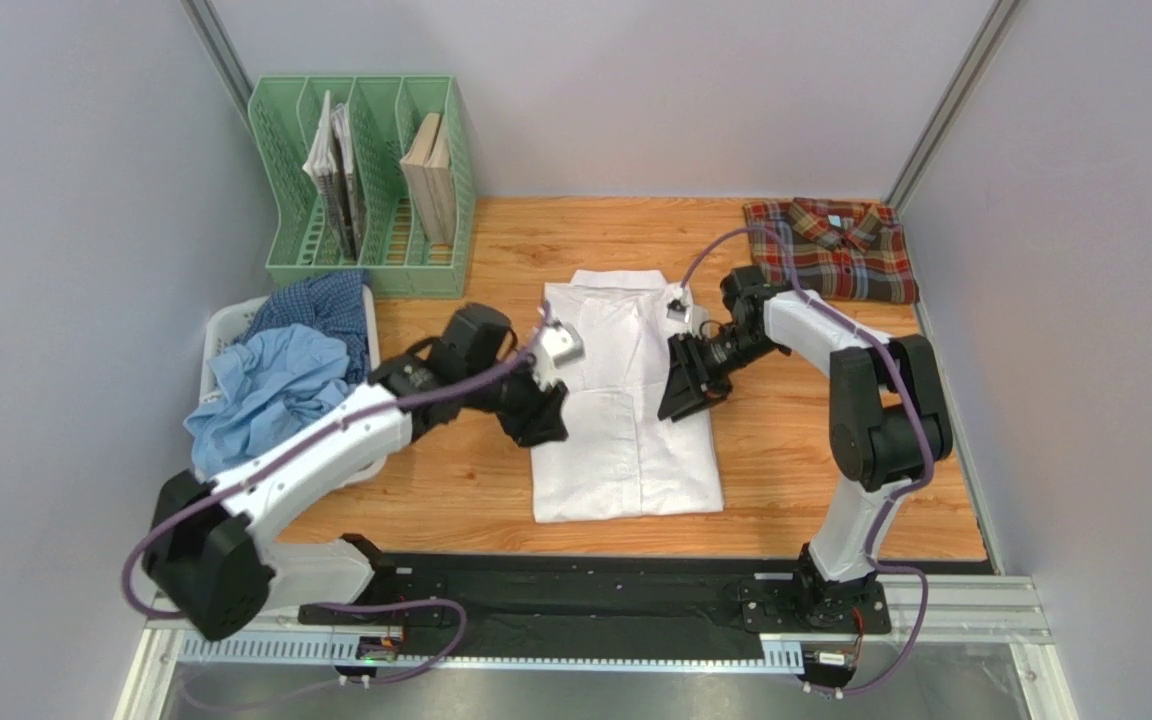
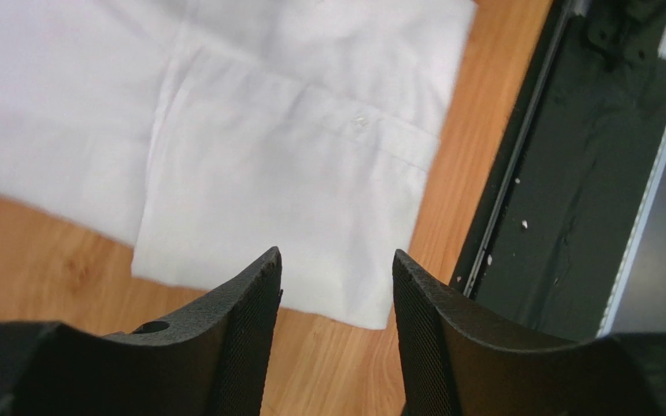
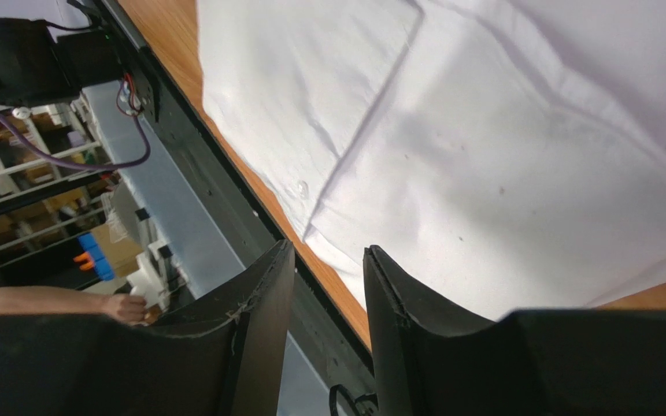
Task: Fold and stack the long sleeve shirts
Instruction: Fold the shirt
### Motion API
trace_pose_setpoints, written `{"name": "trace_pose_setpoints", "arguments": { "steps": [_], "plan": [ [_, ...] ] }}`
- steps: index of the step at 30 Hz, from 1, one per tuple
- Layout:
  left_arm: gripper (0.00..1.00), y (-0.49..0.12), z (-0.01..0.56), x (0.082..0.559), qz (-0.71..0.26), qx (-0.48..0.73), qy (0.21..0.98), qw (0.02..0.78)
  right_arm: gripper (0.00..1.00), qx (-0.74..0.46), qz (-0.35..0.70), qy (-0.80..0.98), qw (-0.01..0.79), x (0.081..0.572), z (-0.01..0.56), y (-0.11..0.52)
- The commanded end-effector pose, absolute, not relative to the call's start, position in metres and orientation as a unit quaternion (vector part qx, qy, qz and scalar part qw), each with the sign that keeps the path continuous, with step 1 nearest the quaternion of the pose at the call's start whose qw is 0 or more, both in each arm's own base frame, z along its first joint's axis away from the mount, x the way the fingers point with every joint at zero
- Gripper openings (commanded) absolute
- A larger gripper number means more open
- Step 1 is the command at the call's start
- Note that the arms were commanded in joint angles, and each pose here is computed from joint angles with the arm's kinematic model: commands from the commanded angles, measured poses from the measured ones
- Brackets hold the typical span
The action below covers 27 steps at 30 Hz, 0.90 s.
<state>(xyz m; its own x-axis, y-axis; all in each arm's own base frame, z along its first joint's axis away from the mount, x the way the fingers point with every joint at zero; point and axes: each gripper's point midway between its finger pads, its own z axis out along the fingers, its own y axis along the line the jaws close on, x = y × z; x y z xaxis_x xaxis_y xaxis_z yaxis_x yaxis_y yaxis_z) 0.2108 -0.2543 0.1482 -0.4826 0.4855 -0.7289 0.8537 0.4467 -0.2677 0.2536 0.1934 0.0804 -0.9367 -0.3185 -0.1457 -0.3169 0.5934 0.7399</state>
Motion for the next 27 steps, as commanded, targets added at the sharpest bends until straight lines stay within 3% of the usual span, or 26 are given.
{"name": "trace_pose_setpoints", "arguments": {
  "steps": [1,9,21,25,26,27],
  "plan": [
    [0.57,-0.25,0.129,0.169,-0.125,0.647,0.674,0.335,0.39,0.241,-0.434,-0.863,-0.091,0.286,0.127,0.227],
    [0.57,-0.295,0.093,0.125,-0.024,0.751,0.575,0.324,0.29,0.277,-0.426,-0.859,-0.066,0.311,0.074,0.266],
    [0.58,-0.307,0.02,0.114,0.031,0.806,0.531,0.26,0.26,0.276,-0.377,-0.884,-0.023,0.308,0.007,0.25],
    [0.38,-0.303,0.018,0.121,0.05,0.799,0.535,0.271,0.25,0.28,-0.376,-0.883,-0.018,0.301,0.005,0.249],
    [0.22,-0.301,0.02,0.122,0.052,0.798,0.535,0.273,0.25,0.284,-0.375,-0.882,-0.019,0.3,0.007,0.249],
    [0.14,-0.3,0.027,0.122,0.052,0.795,0.536,0.278,0.25,0.287,-0.374,-0.882,-0.014,0.295,0.005,0.249]
  ]
}}
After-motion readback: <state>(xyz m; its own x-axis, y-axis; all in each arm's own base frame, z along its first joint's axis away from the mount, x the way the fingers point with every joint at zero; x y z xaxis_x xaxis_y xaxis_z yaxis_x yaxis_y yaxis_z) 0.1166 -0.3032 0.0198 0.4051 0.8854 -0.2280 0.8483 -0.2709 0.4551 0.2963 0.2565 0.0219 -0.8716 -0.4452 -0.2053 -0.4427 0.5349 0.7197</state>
